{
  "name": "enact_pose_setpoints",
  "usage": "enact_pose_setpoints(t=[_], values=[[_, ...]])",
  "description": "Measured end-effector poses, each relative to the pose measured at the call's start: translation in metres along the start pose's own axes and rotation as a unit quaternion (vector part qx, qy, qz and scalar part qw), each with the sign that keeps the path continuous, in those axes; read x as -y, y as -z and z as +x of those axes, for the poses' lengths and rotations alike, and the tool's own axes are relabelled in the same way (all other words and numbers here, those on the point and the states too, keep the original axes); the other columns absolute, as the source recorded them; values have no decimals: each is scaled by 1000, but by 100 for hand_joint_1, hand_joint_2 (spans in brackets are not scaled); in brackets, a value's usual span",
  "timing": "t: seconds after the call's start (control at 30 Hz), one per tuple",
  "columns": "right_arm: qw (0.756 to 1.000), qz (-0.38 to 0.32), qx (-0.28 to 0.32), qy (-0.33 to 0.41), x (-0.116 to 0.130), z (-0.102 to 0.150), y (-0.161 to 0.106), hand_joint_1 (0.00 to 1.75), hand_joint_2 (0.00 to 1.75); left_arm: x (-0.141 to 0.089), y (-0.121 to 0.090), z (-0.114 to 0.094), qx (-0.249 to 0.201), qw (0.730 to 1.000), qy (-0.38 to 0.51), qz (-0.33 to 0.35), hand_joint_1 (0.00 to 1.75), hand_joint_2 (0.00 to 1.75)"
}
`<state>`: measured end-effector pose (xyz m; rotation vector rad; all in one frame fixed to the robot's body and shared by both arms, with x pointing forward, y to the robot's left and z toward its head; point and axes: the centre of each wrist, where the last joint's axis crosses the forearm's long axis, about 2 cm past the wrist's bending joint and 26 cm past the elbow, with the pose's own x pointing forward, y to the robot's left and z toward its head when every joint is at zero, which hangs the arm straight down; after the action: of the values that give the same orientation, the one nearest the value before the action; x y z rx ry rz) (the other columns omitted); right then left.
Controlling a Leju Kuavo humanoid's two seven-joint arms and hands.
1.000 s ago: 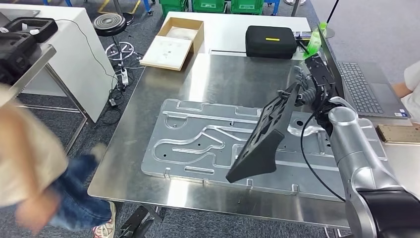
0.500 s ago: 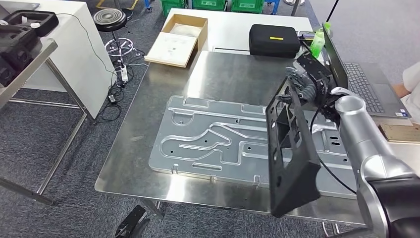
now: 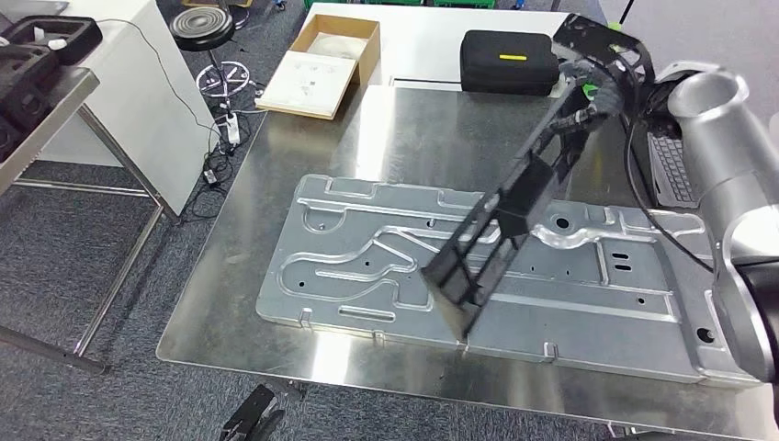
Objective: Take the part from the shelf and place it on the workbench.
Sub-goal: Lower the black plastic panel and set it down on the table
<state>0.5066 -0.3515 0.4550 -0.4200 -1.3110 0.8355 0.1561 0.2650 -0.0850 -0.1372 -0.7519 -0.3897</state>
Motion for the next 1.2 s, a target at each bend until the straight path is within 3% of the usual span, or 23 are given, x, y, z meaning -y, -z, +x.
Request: enact_pose_setpoints(t=[0.17,0.3,0.53,0.73,0.83,0.9,1.03,1.2], values=[[998,-30,-22,-53,6,38,-1,0,175,3,0,-1,-1,1000,-9,3,0,0],[995,-56,-30,-78,6,54,0,0,0,5,0,0,0,1000,-15,7,0,0],[989,-95,-40,-105,-9,50,9,0,0,10,2,2,3,1000,-21,8,0,0],[978,-182,14,-103,-29,32,18,0,0,15,1,0,5,1000,-27,7,0,0],[960,-247,94,-92,-45,28,20,0,0,16,1,0,11,1000,-26,5,0,0],[943,-285,150,-86,-66,20,19,0,0,17,0,-1,14,1000,-25,3,0,0],[923,-291,249,-37,-114,9,9,0,0,18,0,-3,17,1000,-24,3,0,0],[863,-327,383,-44,-210,1,-26,0,0,20,-3,-8,16,1000,-22,2,0,0]])
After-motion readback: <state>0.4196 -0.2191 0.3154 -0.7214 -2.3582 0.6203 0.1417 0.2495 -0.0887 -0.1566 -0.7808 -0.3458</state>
